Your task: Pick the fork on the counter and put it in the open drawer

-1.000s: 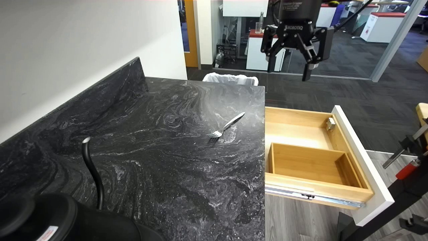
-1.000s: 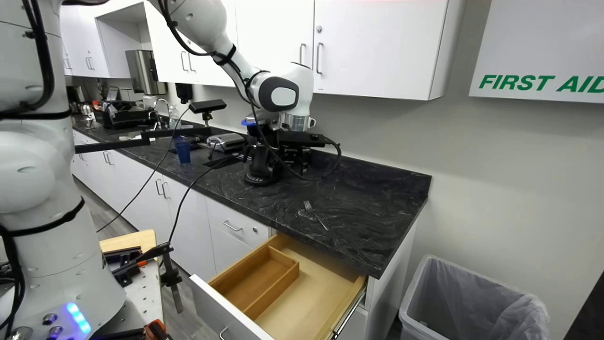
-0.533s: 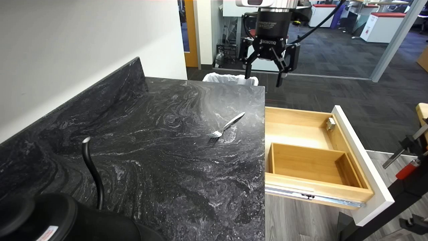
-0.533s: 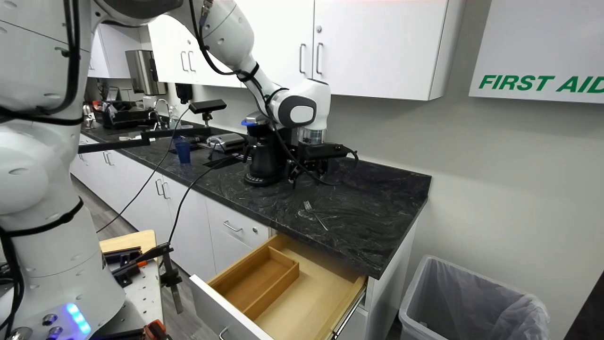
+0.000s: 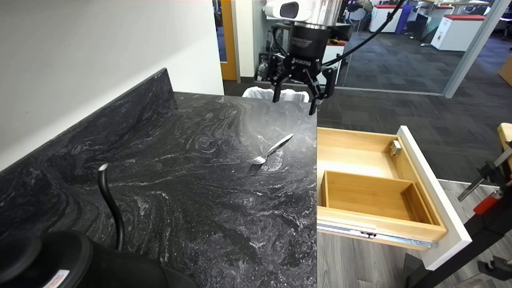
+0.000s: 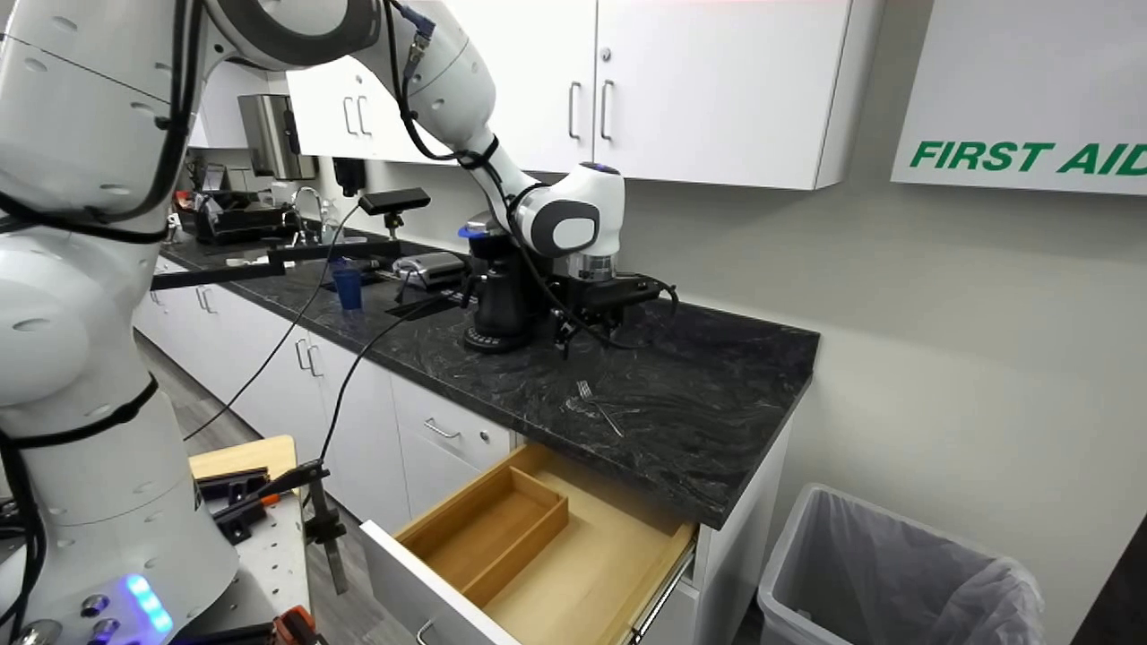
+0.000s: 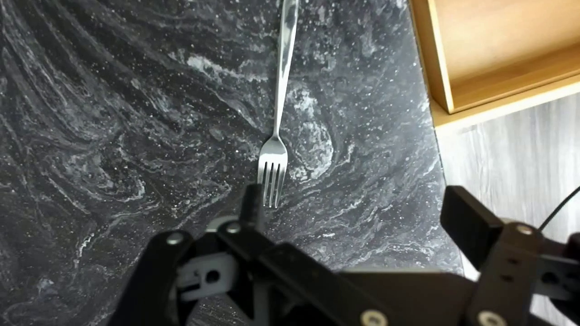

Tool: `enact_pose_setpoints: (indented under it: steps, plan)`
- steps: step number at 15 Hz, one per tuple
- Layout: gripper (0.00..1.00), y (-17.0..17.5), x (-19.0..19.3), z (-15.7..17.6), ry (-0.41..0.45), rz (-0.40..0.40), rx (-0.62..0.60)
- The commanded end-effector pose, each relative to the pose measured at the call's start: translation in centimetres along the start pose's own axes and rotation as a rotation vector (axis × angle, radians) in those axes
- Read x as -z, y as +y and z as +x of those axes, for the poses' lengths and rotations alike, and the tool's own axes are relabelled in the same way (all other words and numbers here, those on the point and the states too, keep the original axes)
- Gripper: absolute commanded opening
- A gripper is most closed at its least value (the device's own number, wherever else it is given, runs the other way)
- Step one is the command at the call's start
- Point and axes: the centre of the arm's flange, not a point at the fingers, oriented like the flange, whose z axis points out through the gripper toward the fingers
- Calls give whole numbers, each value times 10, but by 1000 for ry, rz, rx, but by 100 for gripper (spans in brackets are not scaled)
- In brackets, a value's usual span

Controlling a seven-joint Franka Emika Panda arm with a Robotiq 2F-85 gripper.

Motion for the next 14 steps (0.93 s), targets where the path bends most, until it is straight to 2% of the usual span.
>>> enact_pose_setpoints:
  steps: [1, 6, 8, 14]
  plan:
    - [100, 4, -17, 2, 13, -69, -4]
    - [100, 5, -44, -2, -9, -104, -28]
    - [100, 7, -54, -4, -35, -116, -80]
    - [100, 11, -66, -10, -49, -99, -184]
